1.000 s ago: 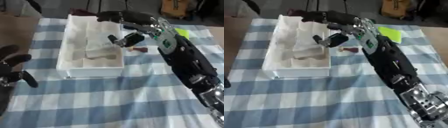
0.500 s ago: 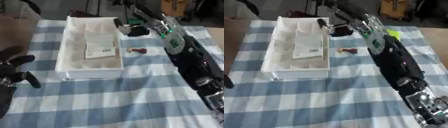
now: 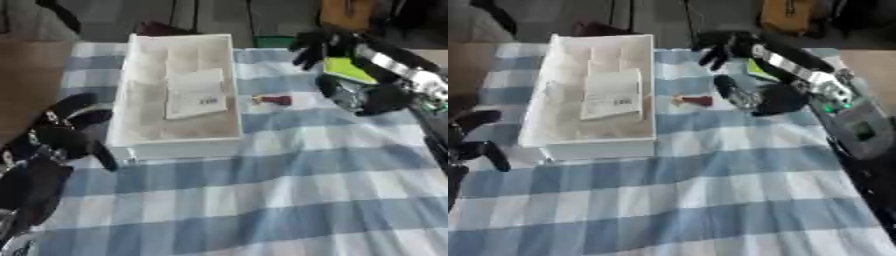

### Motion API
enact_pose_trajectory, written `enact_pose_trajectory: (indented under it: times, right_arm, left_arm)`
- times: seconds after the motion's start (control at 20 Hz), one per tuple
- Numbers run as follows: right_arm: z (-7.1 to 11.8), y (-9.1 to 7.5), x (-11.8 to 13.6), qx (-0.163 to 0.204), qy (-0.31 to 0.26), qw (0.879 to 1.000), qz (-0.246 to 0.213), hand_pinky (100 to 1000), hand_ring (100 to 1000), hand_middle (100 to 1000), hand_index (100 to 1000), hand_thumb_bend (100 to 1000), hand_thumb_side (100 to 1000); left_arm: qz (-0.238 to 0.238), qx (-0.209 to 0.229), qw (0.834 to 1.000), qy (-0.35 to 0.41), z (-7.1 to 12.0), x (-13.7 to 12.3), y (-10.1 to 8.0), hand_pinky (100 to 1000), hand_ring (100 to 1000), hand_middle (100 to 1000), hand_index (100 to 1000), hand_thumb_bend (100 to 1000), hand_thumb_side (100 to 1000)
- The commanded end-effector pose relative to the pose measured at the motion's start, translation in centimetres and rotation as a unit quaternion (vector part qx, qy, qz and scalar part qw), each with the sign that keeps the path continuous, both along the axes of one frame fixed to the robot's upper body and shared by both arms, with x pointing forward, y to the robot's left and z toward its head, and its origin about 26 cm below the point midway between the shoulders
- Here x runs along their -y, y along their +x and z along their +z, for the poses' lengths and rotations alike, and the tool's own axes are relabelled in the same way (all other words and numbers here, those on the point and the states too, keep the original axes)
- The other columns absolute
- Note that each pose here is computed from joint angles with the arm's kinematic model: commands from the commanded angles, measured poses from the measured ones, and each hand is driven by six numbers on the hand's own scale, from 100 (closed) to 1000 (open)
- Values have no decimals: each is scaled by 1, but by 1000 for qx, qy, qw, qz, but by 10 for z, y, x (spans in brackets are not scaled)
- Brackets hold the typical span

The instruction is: Pick up objects on the table and place them in the box.

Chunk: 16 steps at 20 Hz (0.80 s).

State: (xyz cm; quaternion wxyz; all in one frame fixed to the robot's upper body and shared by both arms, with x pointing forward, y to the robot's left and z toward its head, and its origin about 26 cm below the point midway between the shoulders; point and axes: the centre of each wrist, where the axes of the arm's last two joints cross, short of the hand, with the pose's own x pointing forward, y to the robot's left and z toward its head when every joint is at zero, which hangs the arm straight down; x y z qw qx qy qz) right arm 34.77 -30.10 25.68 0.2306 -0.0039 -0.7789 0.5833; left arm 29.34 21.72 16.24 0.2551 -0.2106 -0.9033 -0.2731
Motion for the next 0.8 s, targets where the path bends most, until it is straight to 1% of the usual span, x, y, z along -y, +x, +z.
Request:
enact_pose_trajectory:
  times: [0.05,0.2,0.25,0.3,0.35,0.4,0.45,0.6,0.65,0.7,0.75,0.8]
  right_arm:
    - [22,-15,3,14,-20,1000,19,698,786,864,1000,100,614]
    - [22,-17,5,5,-17,1000,14,706,786,862,1000,100,635]
    - [22,-18,5,5,-16,1000,12,704,783,854,1000,100,748]
    - [22,-18,7,5,-14,1000,8,703,782,852,1000,100,774]
    - [22,-19,9,7,-12,1000,4,697,772,838,1000,100,861]
    - [22,-19,10,11,-8,1000,-1,697,772,838,1000,100,861]
    - [21,-20,11,14,-4,1000,-5,696,770,833,1000,100,890]
    - [20,-21,14,25,6,1000,-15,696,768,832,1000,100,896]
    - [20,-21,15,28,10,999,-17,638,710,779,939,100,697]
    - [20,-21,17,33,27,999,-25,638,710,779,939,100,697]
    - [21,-22,19,38,40,998,-34,569,640,712,855,100,278]
    - [21,-22,21,43,56,996,-53,569,640,712,855,100,278]
  left_arm:
    - [14,20,1000,11,9,-3,-1,505,894,907,738,160,709]
    - [19,20,1000,15,8,-1,-1,504,896,908,738,159,715]
    - [21,20,999,16,8,-1,-2,503,897,909,739,159,718]
    - [22,19,999,17,7,-1,-2,503,897,909,739,159,718]
    - [24,19,999,18,7,-1,-2,503,897,908,737,157,719]
    - [25,20,999,18,6,-1,-2,503,897,908,737,157,719]
    - [26,20,999,18,6,0,-2,503,897,908,738,156,721]
    - [27,20,999,20,5,0,-3,503,897,908,738,156,721]
    - [28,20,999,20,5,0,-3,503,897,908,738,159,722]
    - [29,19,999,19,4,0,-3,503,897,908,738,159,722]
    - [30,19,999,20,4,0,-3,503,897,907,739,156,722]
    - [30,20,999,20,4,0,-3,503,897,907,739,156,722]
